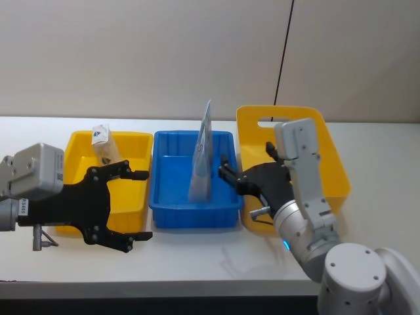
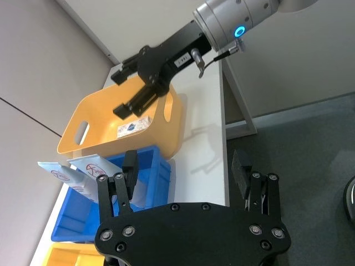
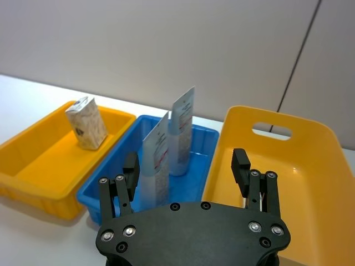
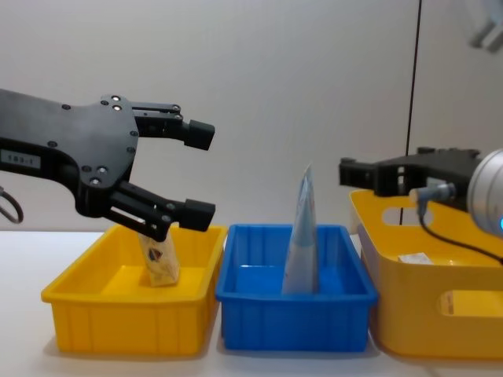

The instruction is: Bimanual collaborative sorting of washing and personal care products

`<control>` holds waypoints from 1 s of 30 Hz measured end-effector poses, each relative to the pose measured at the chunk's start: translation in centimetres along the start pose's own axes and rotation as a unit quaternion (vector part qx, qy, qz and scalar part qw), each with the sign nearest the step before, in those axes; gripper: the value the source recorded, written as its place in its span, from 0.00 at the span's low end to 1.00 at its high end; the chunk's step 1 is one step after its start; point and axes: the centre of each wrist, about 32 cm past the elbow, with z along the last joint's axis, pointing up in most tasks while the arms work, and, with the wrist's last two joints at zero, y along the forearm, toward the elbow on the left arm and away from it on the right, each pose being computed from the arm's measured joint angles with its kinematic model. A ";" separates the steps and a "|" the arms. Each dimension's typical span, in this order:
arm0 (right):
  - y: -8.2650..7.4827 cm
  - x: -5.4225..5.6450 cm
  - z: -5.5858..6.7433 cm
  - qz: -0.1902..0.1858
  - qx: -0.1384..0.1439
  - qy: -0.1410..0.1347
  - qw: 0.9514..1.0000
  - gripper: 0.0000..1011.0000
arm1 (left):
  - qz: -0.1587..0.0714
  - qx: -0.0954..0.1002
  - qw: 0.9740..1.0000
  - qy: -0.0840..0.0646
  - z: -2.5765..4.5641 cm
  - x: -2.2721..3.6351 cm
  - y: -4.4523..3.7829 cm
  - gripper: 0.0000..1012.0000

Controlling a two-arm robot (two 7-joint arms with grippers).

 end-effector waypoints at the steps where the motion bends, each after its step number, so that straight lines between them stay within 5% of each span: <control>1: 0.2 -0.1 -0.2 0.006 -0.002 -0.005 1.000 0.99 | 0.000 0.000 1.000 0.000 0.00 0.00 0.00 0.99; 30: 5.7 -2.3 -2.7 0.034 -0.008 -0.078 0.996 0.99 | 0.000 0.000 1.000 0.000 0.00 0.00 0.00 0.99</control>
